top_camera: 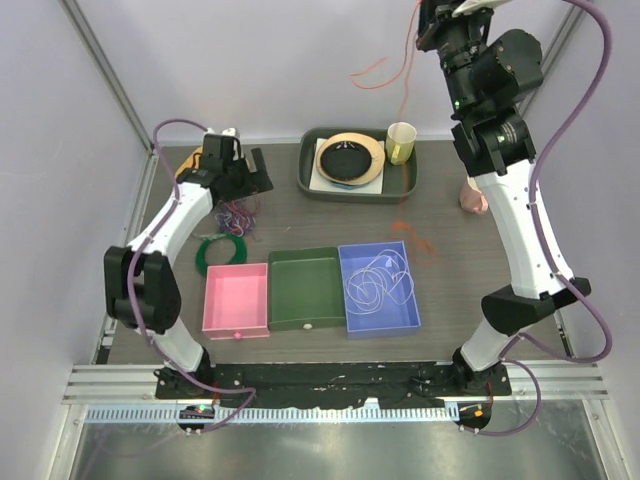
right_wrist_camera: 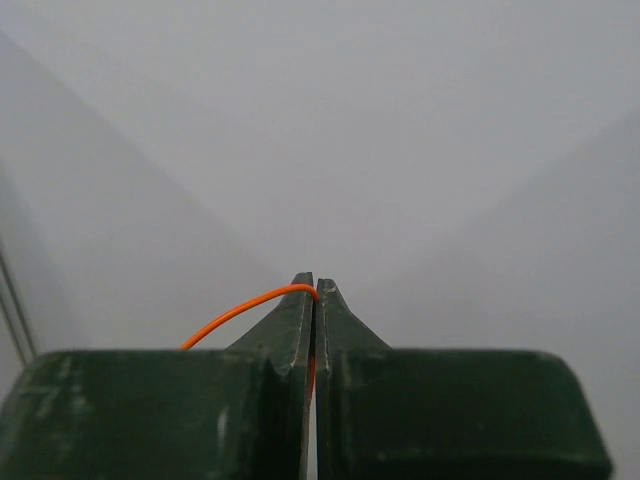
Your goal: Untangle the cables
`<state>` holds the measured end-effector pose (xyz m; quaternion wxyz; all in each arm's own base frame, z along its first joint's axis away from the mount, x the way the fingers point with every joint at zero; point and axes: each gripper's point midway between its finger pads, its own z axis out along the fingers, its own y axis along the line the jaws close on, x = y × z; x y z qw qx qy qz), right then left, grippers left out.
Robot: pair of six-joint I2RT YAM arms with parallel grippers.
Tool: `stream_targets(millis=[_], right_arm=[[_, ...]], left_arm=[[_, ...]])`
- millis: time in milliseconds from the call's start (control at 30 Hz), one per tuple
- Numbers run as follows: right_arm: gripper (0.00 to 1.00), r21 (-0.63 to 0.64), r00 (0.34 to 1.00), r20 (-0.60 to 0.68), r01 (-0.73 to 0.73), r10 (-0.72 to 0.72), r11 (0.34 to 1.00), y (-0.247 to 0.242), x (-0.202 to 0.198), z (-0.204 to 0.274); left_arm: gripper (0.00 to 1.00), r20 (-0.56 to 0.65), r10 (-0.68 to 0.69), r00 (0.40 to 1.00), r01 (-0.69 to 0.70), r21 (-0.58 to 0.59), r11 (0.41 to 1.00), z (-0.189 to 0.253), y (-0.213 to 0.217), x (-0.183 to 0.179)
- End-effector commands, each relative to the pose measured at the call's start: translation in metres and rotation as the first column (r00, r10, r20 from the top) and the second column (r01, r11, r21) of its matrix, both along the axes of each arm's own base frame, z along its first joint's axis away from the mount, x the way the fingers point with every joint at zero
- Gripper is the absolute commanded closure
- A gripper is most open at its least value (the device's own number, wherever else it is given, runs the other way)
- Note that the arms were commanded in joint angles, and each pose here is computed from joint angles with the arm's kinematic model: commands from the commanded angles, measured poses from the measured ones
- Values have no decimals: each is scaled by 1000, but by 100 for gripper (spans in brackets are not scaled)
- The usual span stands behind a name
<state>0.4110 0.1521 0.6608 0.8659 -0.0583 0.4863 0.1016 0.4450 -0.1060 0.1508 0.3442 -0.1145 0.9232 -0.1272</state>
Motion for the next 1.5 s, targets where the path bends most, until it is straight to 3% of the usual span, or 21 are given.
stream_targets(millis=[0, 167, 367, 533, 633, 800, 900, 933, 1000, 1100, 1233, 1367, 1467], right_arm=[[99, 101, 980, 102, -180, 170, 978, 20, -30, 39], [99, 179, 969, 142, -227, 204, 957, 47, -29, 44], [99, 232, 977, 145, -185, 154, 955, 87, -28, 40], [99, 305, 980, 137, -180, 143, 935, 94, -14, 34], [99, 311, 977, 142, -197, 160, 930, 98, -14, 33], [99, 364, 974, 151, -211, 166, 907, 94, -16, 37], [99, 380, 980, 155, -173, 122, 909, 83, -18, 40], [99, 390, 983, 156, -156, 102, 908, 78, -19, 42], [99, 390, 984, 165, -133, 73, 911, 71, -23, 46], [99, 407, 983, 173, -133, 67, 904, 63, -29, 49], [99, 410, 983, 170, -135, 69, 902, 59, -33, 50], [99, 406, 983, 169, -138, 74, 903, 56, -38, 52], [99, 388, 980, 174, -159, 97, 908, 58, -43, 54]], left_arm=[[0, 248, -284, 926, 286, 27, 958, 57, -59, -9], [0, 345, -497, 796, 534, -15, 845, 58, -113, -32], [0, 356, -601, 716, 658, -55, 751, 51, -162, -37], [0, 280, -641, 715, 669, -7, 743, 16, -180, -19], [0, 189, -630, 753, 634, 45, 772, -5, -173, 1], [0, 136, -661, 738, 668, -12, 744, -23, -186, 4], [9, 112, -648, 753, 653, -12, 757, -33, -182, 3], [18, 92, -644, 760, 648, -19, 762, -42, -179, -2], [22, 98, -629, 771, 634, -28, 773, -46, -179, -3], [44, 121, -617, 778, 625, -54, 778, -41, -185, 4], [50, 140, -615, 776, 629, -100, 771, -36, -197, 11], [43, 180, -618, 766, 640, -126, 758, -29, -206, 17], [38, 227, -654, 722, 686, -109, 719, -25, -213, 20]])
